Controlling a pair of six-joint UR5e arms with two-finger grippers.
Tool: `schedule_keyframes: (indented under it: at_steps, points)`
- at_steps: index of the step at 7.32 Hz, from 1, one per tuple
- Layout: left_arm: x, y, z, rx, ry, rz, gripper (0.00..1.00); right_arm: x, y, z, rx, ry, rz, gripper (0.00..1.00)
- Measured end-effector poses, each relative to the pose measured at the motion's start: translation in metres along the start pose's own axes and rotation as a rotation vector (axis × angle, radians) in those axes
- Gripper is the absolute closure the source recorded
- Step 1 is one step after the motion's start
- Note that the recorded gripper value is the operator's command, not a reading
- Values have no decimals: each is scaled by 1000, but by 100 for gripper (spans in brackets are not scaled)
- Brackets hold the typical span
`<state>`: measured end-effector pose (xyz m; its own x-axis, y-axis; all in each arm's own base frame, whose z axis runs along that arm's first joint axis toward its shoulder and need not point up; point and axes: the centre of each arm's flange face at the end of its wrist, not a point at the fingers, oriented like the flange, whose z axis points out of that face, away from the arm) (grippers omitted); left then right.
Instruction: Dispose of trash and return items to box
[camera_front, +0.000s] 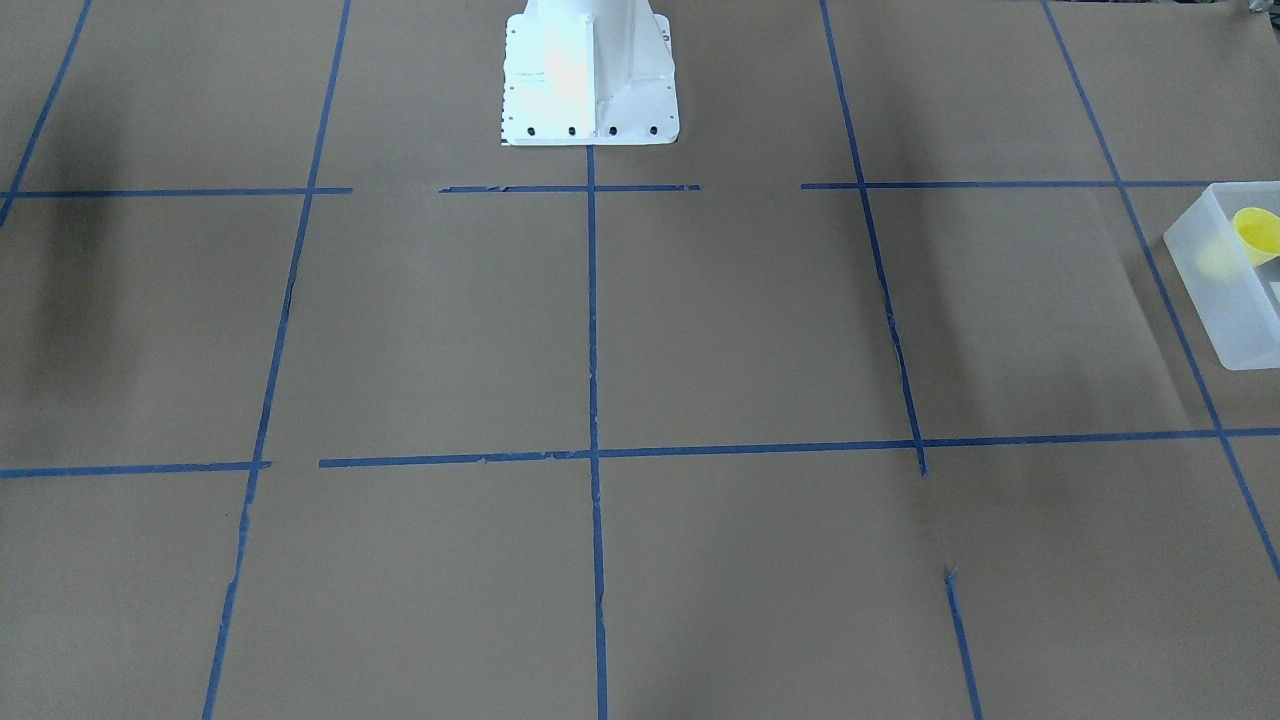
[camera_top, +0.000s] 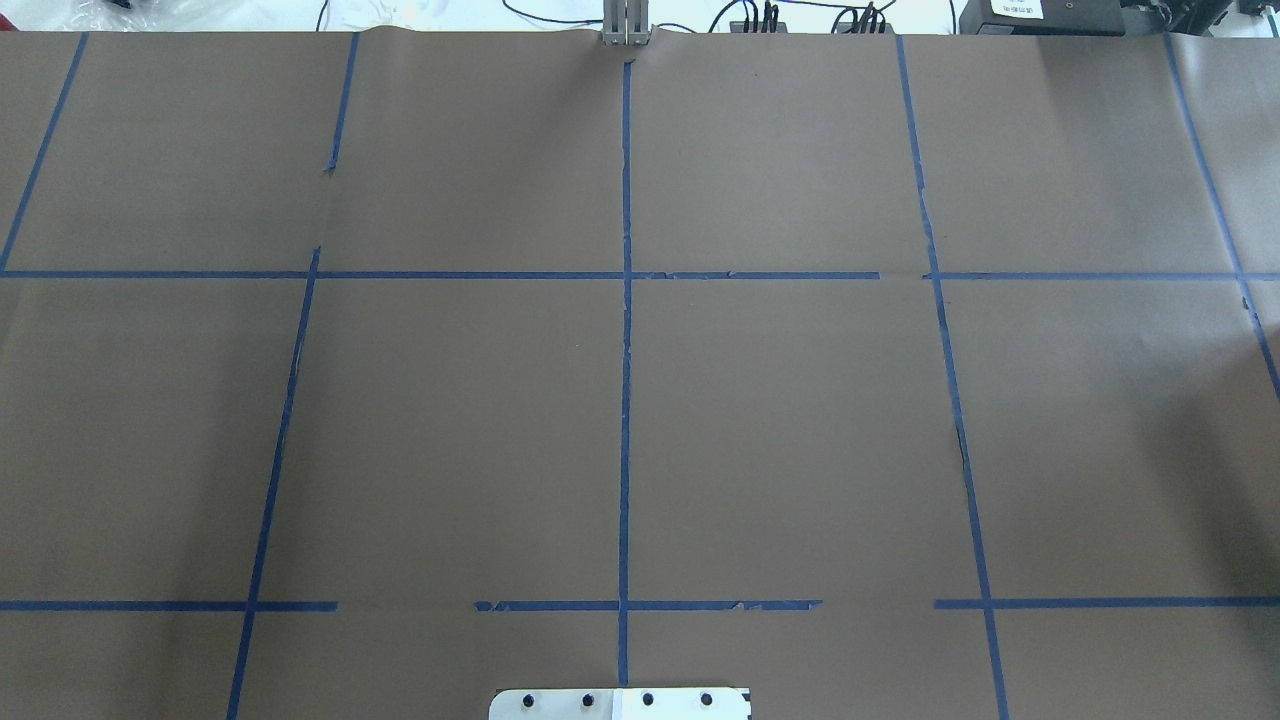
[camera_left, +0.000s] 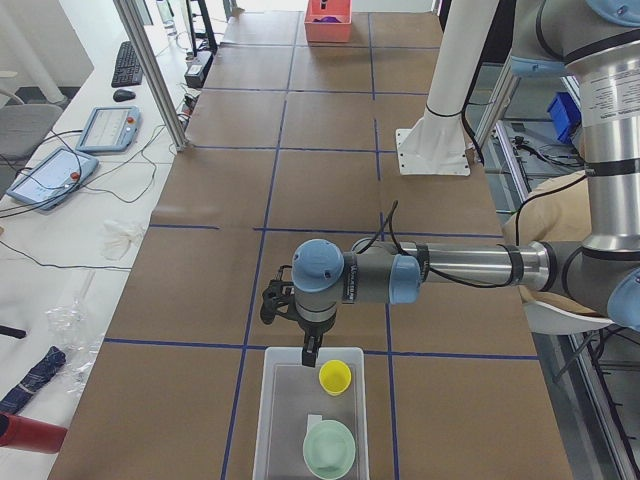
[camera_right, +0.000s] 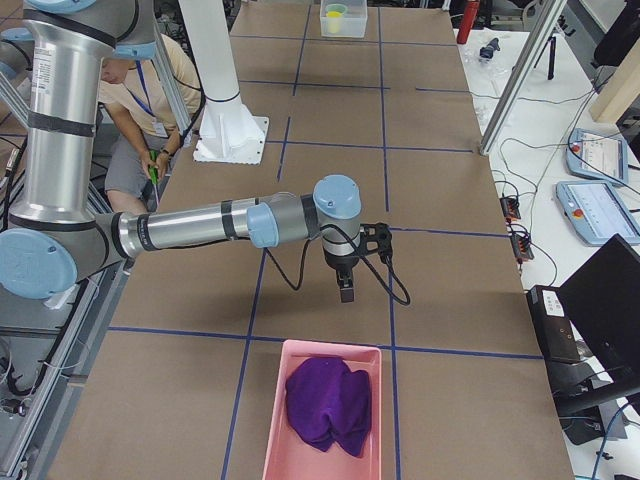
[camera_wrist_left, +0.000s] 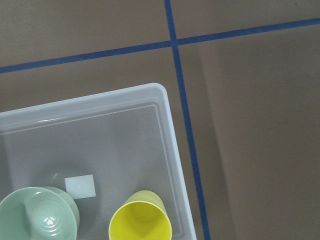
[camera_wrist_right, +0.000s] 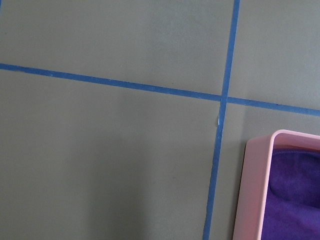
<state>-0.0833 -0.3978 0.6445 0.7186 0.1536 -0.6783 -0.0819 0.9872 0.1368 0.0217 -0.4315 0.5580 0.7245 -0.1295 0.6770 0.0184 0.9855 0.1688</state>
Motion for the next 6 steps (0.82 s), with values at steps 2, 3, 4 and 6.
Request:
schedule_keyframes:
  at_steps: [2, 3, 4, 6]
  points:
    - [-2, 3, -3, 3, -18, -2, 0, 1, 2, 1, -2, 1, 5, 0]
    - [-2, 3, -4, 5, -20, -2, 0, 2, 2, 2, -4, 2, 6, 0]
    - [-1, 4, -5, 7, -20, -2, 0, 3, 3, 3, -6, 2, 5, 0]
    - [0, 4, -6, 10, -18, 1, 0, 9, 12, 7, -20, 3, 9, 0]
